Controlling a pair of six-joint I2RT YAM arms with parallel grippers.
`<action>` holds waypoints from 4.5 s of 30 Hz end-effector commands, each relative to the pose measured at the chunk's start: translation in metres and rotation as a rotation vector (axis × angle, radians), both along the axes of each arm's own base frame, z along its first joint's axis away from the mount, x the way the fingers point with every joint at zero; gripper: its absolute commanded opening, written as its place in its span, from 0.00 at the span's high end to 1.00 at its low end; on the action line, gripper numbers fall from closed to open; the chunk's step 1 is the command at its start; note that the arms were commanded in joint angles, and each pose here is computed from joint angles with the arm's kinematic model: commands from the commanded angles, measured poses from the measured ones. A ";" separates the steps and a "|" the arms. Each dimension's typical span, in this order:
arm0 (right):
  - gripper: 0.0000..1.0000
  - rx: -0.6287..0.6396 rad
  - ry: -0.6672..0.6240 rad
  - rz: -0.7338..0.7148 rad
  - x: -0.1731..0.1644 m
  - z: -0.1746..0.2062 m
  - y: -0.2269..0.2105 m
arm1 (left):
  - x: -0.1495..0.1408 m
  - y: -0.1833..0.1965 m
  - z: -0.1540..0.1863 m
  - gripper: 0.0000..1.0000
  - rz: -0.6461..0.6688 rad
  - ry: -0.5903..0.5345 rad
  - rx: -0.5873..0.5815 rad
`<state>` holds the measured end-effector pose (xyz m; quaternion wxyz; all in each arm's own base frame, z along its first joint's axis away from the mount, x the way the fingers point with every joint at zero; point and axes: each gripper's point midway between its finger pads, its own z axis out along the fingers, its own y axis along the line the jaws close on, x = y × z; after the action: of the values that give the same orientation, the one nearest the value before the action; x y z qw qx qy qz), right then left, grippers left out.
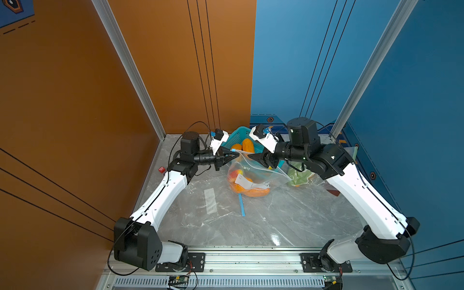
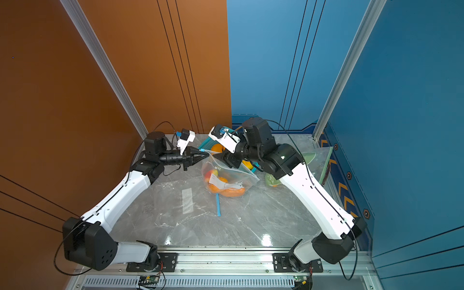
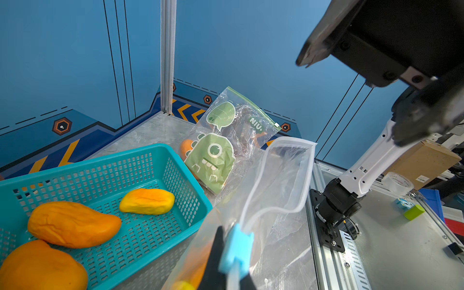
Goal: Place the mango in a zip-top bag and seal the zipper
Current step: Zip the zipper on the zipper food storage bag.
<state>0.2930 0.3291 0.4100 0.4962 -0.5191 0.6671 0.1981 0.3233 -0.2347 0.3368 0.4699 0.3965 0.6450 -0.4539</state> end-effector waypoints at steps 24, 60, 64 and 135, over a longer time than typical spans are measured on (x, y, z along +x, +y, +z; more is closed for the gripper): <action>0.65 -0.064 0.141 0.121 0.025 -0.040 0.050 | -0.003 0.004 0.023 1.00 0.027 -0.066 0.003; 1.00 -0.149 0.051 -0.006 0.040 -0.033 -0.008 | 0.009 0.026 0.016 1.00 0.096 -0.019 -0.019; 1.00 -0.137 0.044 -0.004 0.038 -0.027 -0.010 | 0.008 0.027 0.015 1.00 0.096 -0.014 -0.023; 0.72 -0.072 -0.009 0.127 0.006 0.005 0.025 | -0.030 -0.005 0.044 1.00 -0.073 -0.084 -0.069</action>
<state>0.3017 0.3561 0.3917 0.4403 -0.5863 0.6519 0.1933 0.2966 -0.2371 0.3733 0.4901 0.4144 0.6030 -0.4738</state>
